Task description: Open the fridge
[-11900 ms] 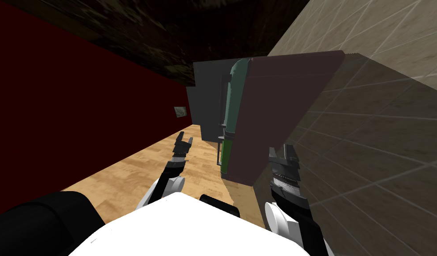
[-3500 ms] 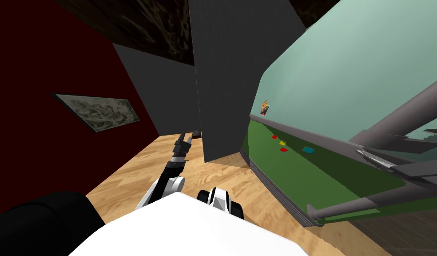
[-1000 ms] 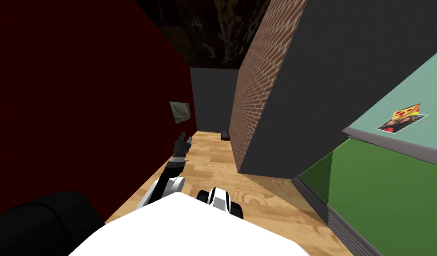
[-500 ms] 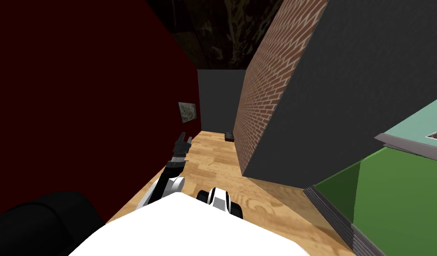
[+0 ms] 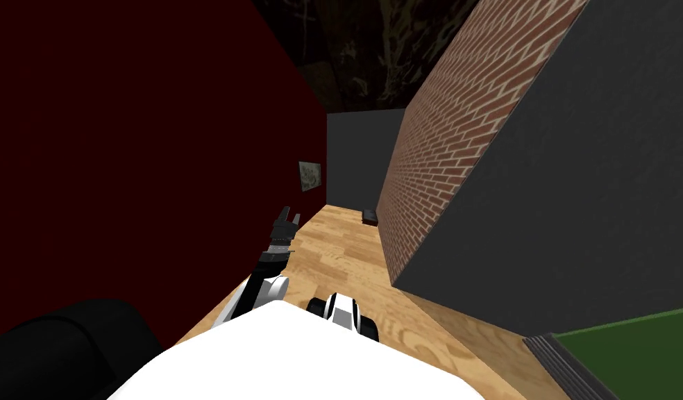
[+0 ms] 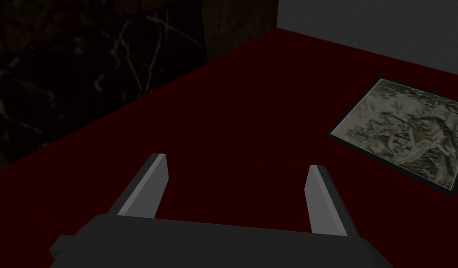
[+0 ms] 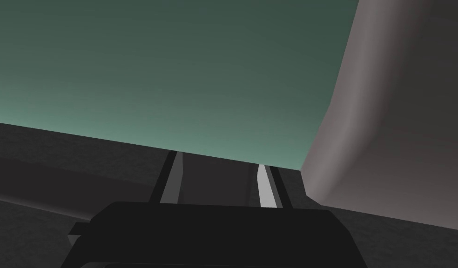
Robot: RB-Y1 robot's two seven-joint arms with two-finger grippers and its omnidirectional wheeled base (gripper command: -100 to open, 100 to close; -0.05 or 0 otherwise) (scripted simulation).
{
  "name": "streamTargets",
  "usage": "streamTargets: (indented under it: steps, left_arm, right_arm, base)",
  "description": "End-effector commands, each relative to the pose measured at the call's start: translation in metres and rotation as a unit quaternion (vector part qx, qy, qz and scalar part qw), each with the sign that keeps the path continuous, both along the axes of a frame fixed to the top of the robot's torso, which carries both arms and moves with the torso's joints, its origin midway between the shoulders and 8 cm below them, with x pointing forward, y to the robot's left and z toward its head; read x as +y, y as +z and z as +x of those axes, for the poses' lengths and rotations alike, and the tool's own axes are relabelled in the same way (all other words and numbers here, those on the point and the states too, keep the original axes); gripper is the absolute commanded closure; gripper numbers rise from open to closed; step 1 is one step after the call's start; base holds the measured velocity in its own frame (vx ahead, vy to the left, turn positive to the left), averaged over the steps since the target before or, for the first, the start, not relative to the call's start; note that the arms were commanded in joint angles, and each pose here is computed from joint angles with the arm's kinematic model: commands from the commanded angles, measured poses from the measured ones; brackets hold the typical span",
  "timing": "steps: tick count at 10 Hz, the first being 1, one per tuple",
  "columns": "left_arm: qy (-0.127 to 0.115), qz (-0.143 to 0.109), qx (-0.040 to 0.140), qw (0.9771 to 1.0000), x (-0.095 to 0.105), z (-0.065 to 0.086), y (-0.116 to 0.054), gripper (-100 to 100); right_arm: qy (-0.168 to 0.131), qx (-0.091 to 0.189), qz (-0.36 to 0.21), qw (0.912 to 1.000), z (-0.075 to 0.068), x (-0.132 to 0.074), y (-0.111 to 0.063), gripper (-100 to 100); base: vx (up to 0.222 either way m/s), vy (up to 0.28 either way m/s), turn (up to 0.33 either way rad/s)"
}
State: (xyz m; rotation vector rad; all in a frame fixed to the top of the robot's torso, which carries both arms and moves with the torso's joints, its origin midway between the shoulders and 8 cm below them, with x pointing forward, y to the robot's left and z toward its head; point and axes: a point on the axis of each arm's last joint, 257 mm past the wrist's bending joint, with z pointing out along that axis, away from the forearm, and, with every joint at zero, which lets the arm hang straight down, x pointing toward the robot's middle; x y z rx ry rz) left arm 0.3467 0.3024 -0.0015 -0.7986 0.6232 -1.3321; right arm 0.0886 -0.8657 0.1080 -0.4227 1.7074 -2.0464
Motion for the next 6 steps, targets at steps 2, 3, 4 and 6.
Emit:
streamTargets:
  steps: [2,3,4,6]
  left_arm:
    - [0.000,0.000,0.000,1.0000,0.000,0.000,0.000,0]
    - [0.000,0.000,0.000,1.0000,0.000,0.000,0.000,0]
    - [0.000,0.000,0.000,1.0000,0.000,0.000,0.000,0]
    - [0.000,0.000,0.000,1.0000,0.000,0.000,0.000,0]
  right_arm:
    - [-0.060,0.004,0.001,0.9982,-0.053,-0.026,0.001,100]
    - [-0.068,0.005,0.001,0.9977,-0.060,-0.029,0.000,100]
    - [-0.093,0.007,-0.004,0.9956,-0.078,-0.036,0.005,100]
    - [-0.121,0.008,-0.003,0.9926,-0.105,-0.046,0.004,100]
  base:
    - [0.042,0.123,0.311]
    - [0.006,0.064,0.093]
    - [0.013,0.123,0.262]
    - [0.019,0.087,0.271]
